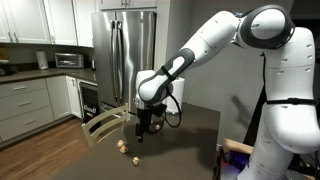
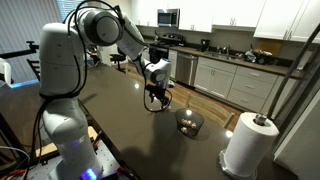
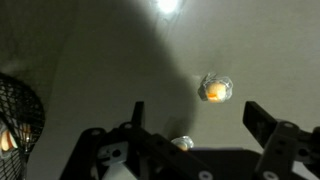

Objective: Move the basket to the right, pick up all the objects from the table and put them in the basket

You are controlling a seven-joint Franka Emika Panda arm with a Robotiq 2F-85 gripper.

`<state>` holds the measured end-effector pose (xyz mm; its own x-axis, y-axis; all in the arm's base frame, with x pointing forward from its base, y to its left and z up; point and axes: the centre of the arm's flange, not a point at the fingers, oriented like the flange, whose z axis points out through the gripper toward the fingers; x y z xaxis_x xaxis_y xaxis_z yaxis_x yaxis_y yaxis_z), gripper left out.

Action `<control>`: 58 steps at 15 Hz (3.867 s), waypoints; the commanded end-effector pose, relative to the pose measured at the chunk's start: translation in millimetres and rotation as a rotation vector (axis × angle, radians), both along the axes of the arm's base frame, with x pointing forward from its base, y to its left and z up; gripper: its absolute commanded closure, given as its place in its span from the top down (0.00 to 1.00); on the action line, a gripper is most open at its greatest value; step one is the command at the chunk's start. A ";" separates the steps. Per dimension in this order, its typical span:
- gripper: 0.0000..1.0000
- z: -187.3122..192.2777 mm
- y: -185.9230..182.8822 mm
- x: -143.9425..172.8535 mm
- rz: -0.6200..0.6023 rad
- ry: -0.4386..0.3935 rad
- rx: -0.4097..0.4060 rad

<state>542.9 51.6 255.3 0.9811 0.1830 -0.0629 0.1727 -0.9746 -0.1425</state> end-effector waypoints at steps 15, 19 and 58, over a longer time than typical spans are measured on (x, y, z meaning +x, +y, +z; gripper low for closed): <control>1.00 -65.2 55.3 -9.3 0.284 0.040 -0.041; 1.00 -68.5 63.0 -4.4 0.317 0.016 -0.041; 0.28 -96.8 61.7 20.7 0.362 0.035 -0.016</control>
<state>565.4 109.9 156.2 0.8572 0.5047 -0.1019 0.4885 -0.8598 -0.1486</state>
